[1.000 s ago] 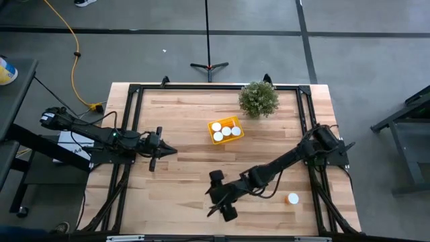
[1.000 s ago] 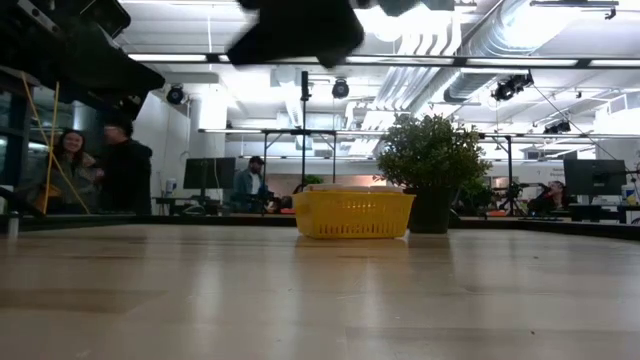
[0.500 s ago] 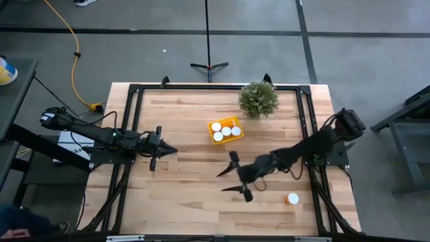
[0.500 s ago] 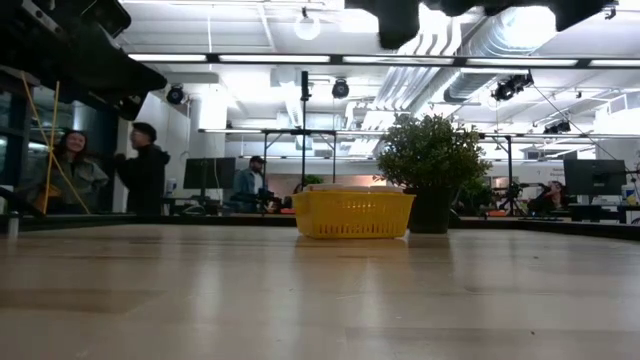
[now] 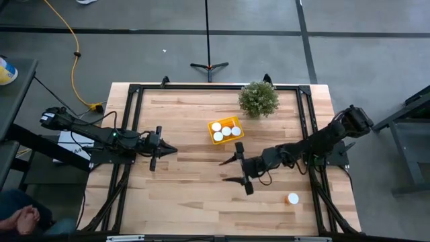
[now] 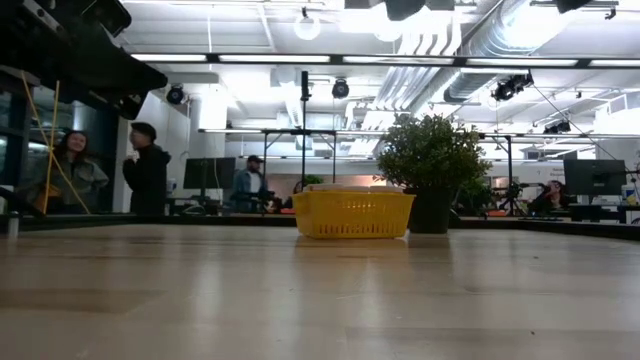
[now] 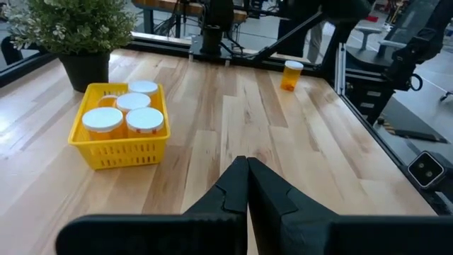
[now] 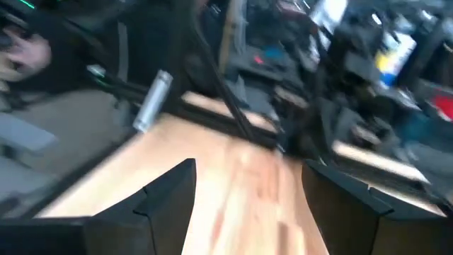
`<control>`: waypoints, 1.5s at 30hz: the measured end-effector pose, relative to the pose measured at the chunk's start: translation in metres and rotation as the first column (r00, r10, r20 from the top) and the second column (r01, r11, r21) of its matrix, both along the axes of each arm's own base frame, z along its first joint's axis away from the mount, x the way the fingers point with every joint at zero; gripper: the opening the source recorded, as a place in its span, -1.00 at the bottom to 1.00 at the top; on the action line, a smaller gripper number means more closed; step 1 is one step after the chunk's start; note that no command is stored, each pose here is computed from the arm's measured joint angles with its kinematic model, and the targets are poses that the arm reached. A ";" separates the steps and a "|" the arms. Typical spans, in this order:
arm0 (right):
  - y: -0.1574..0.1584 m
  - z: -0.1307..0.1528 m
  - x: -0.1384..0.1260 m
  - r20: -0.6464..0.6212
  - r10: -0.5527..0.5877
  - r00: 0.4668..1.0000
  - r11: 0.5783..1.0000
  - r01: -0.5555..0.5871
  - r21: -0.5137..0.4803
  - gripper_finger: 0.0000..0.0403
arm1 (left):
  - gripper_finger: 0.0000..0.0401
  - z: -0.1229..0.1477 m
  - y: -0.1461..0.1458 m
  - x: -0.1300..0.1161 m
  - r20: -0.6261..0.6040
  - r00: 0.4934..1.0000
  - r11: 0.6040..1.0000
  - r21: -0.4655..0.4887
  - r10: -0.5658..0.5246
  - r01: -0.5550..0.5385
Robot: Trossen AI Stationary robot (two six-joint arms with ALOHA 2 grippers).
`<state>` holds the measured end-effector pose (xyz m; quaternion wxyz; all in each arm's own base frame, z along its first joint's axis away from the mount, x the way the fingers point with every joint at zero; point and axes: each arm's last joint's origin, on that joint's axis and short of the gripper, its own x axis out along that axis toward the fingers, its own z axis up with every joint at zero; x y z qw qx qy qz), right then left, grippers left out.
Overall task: Pick and place pill bottles into a basket
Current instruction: Put the orange pill bottle into the yellow bin
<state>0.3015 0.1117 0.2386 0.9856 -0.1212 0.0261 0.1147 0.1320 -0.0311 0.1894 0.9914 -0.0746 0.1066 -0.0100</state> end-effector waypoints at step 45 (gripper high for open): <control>0.095 0.005 -0.127 -0.993 -0.108 -0.046 0.489 0.867 -0.093 0.42 | -0.77 -0.001 0.002 0.000 -0.011 0.998 0.998 0.020 0.066 -0.066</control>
